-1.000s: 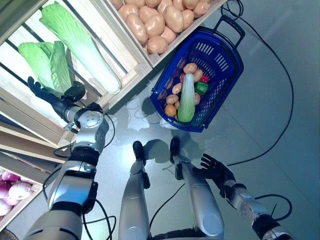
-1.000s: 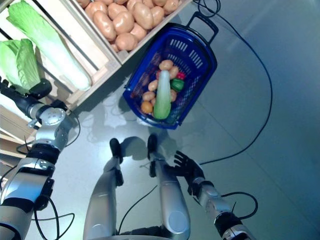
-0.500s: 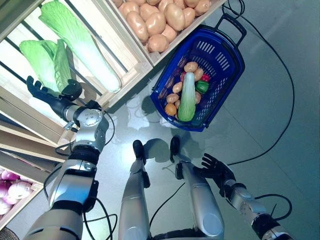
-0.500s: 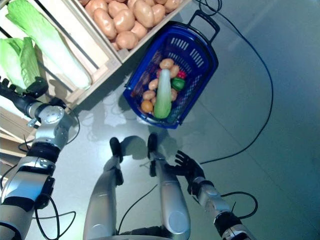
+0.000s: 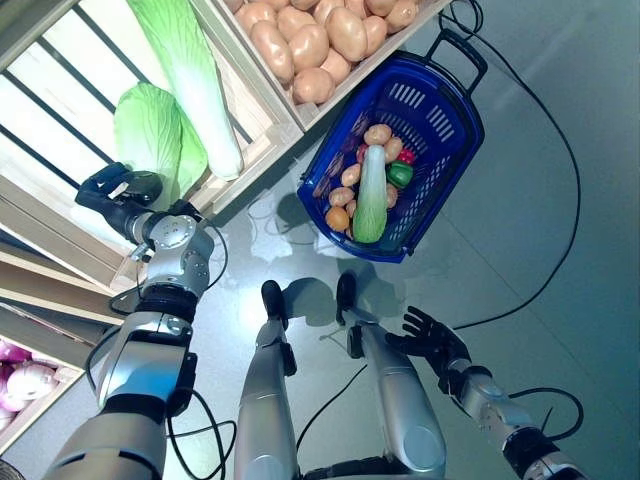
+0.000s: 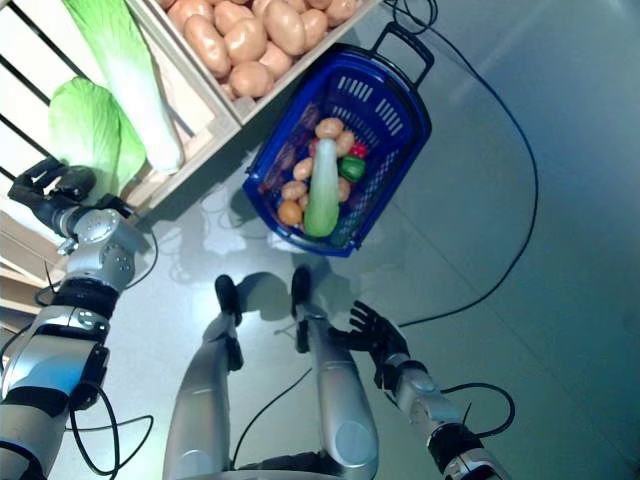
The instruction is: Put vegetables into the basket
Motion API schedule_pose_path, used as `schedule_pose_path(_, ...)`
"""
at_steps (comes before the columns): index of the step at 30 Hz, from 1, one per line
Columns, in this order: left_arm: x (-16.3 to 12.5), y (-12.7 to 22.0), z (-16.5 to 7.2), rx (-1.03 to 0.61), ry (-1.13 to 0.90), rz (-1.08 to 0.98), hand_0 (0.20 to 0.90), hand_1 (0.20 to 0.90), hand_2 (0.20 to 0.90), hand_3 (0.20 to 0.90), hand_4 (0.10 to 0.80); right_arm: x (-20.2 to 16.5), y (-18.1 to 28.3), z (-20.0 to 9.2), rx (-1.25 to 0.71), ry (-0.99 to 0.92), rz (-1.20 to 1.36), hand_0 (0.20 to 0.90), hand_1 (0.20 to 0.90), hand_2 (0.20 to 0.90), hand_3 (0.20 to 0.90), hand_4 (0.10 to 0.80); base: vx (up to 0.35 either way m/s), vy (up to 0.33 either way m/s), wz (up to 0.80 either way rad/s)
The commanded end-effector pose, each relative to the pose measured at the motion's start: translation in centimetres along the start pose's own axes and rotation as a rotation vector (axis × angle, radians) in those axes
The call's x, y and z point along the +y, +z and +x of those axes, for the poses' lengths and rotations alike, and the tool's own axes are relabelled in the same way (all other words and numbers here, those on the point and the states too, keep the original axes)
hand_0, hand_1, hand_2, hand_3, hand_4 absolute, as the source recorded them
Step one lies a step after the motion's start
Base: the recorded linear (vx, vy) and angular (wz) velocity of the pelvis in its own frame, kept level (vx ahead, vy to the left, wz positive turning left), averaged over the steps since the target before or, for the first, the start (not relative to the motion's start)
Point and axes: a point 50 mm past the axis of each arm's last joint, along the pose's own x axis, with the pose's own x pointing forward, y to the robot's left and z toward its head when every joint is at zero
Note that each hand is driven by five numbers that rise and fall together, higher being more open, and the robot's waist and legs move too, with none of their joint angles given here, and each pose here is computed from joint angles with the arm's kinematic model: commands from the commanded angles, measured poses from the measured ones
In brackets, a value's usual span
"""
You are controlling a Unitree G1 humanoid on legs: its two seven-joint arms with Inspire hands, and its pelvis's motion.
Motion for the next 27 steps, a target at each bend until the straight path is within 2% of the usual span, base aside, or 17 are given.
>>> schedule_pose_path(1,0.0,-0.5,0.1,0.021,-0.005,0.0,0.3,0.3,0.3,0.3,0.4,0.1,-0.1,-0.6,-0.014,-0.003,0.004,0.9,0.9,0.9,0.9,0.8,0.0,0.0,0.0)
schedule_pose_path(11,-0.5,0.6,0.1,-0.047,-0.037,0.044,0.3,0.3,0.3,0.3,0.4,0.1,0.0,-0.6,-0.012,0.006,0.0,0.9,0.9,0.9,0.9,0.8,0.0,0.0,0.0)
schedule_pose_path(12,-0.6,0.5,-0.1,-0.058,-0.041,0.057,0.474,0.474,0.474,0.474,0.516,0.2,0.0,-0.6,-0.014,0.003,0.0,0.9,0.9,0.9,0.9,0.8,0.0,0.0,0.0)
schedule_pose_path(13,-0.6,0.4,-0.1,-0.069,-0.045,0.075,0.9,0.9,0.9,0.9,0.8,0.1,0.0,-0.6,-0.014,0.001,0.002,0.9,0.9,0.9,0.9,0.8,0.0,0.0,0.0)
schedule_pose_path(27,-0.1,0.3,-0.8,-0.134,-0.087,0.056,0.9,0.9,0.9,0.9,0.8,0.0,-0.7,-1.2,-0.018,-0.011,0.019,0.9,0.9,0.9,0.9,0.8,0.0,0.0,0.0)
